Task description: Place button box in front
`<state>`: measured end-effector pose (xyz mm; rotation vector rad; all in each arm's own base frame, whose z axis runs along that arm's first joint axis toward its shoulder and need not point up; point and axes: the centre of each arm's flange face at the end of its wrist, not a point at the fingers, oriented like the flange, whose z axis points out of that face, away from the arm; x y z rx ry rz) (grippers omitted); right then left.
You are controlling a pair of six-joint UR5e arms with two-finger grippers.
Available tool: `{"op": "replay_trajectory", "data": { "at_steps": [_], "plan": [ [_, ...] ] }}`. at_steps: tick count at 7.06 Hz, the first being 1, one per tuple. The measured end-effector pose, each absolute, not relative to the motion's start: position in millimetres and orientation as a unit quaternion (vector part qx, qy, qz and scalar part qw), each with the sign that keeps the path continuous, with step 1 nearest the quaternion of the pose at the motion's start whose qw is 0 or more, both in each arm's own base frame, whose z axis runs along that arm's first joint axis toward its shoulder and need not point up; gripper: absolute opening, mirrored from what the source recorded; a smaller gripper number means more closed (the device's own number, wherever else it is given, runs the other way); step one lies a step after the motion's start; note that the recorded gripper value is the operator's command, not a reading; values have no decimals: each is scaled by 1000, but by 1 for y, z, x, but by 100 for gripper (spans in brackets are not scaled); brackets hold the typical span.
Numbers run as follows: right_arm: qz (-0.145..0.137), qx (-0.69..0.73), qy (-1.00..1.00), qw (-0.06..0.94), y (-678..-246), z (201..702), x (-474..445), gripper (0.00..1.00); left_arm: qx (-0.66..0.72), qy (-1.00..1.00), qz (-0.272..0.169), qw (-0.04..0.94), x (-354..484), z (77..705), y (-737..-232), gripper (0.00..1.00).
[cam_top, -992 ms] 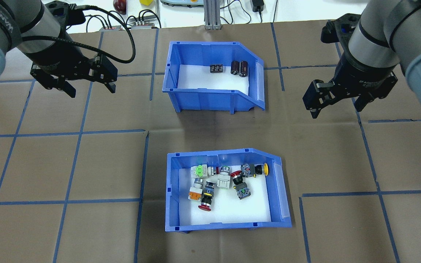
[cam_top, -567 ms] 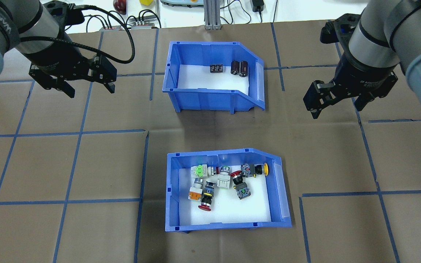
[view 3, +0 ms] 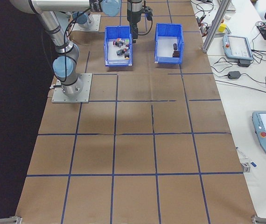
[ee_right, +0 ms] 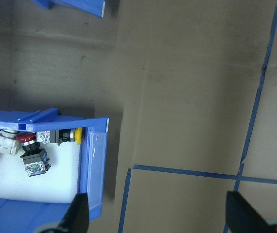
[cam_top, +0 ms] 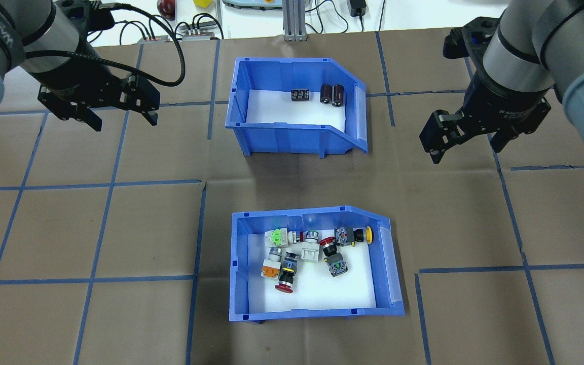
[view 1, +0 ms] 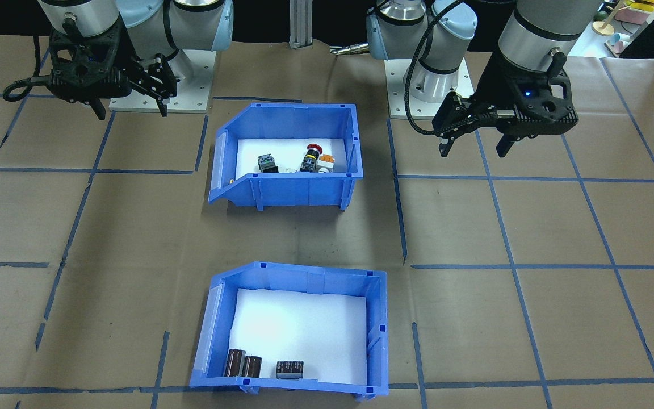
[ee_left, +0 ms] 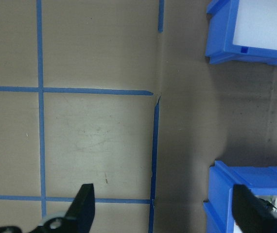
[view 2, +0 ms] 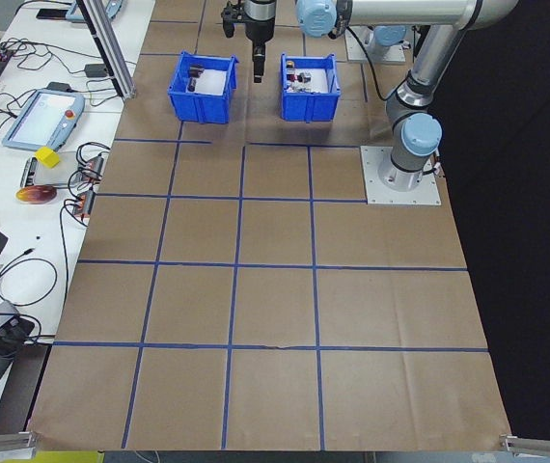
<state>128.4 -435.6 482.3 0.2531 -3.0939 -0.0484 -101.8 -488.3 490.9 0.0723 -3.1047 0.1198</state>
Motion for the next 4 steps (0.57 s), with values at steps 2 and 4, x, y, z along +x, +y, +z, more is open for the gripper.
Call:
{"op": "replay_trajectory", "data": {
  "at_steps": [2, 4],
  "plan": [
    [-13, 174, -985, 16, -456, 471, 131, 100, 51, -997, 64, 17, -100, 483, -492, 99],
    [-20, 286, -958, 13, -498, 452, 147, 100, 168, -983, 72, 27, -102, 457, -474, 99]
  ]
}}
